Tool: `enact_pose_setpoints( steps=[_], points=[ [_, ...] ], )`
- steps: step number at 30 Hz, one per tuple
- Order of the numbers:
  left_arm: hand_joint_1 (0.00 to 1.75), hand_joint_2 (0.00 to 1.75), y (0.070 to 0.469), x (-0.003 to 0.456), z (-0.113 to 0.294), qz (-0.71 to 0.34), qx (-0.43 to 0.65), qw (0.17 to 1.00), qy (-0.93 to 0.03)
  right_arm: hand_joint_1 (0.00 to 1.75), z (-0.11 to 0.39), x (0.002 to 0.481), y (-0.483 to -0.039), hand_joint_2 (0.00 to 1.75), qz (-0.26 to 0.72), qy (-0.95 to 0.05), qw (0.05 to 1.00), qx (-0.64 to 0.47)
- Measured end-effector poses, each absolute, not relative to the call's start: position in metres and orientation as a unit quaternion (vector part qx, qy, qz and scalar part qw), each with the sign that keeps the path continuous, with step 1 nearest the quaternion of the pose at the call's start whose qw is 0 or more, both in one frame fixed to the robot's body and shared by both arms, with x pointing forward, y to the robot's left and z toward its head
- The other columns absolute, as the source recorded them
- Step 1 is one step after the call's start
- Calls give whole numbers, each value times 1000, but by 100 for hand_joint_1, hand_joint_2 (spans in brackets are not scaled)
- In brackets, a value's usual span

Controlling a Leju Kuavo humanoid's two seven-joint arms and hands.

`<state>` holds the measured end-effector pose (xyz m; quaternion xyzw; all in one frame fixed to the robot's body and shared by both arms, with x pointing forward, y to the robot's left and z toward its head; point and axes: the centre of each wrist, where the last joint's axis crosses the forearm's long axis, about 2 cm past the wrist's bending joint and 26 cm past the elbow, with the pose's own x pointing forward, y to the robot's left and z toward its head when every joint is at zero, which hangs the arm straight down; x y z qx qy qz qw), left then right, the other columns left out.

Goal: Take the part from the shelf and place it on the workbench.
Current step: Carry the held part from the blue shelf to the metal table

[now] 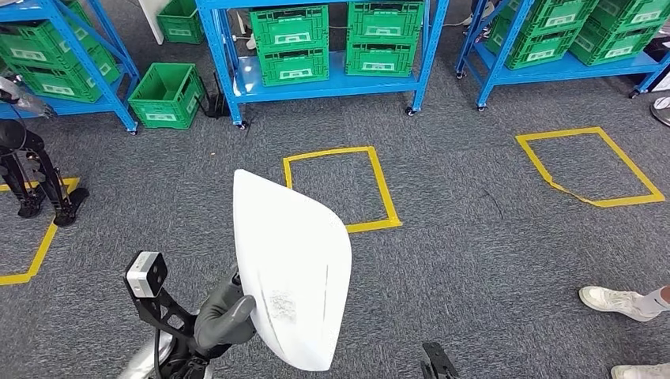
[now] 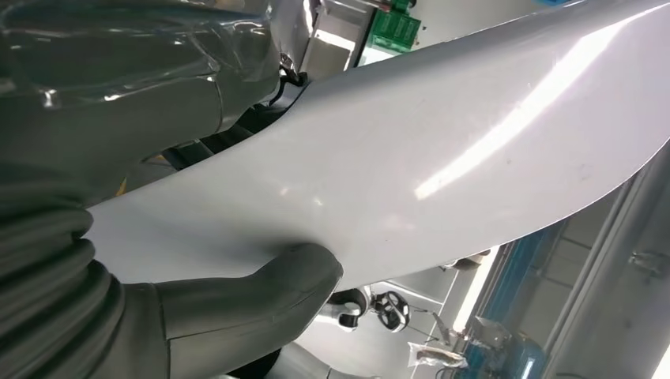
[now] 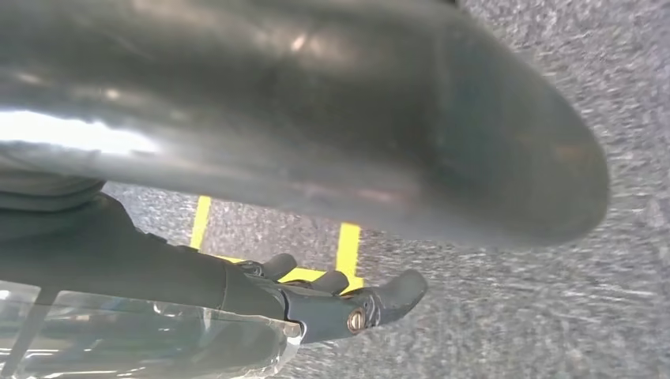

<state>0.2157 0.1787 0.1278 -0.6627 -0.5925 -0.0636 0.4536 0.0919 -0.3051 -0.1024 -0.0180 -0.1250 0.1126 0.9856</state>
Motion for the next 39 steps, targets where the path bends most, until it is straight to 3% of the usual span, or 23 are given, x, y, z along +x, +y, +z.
enact_pose_setpoints(
  steps=[39],
  points=[
    [175, 175, 176, 214, 130, -73, -667, 454, -587, 0, -105, 80, -308, 0, 97, -116, 988, -13]
  ],
)
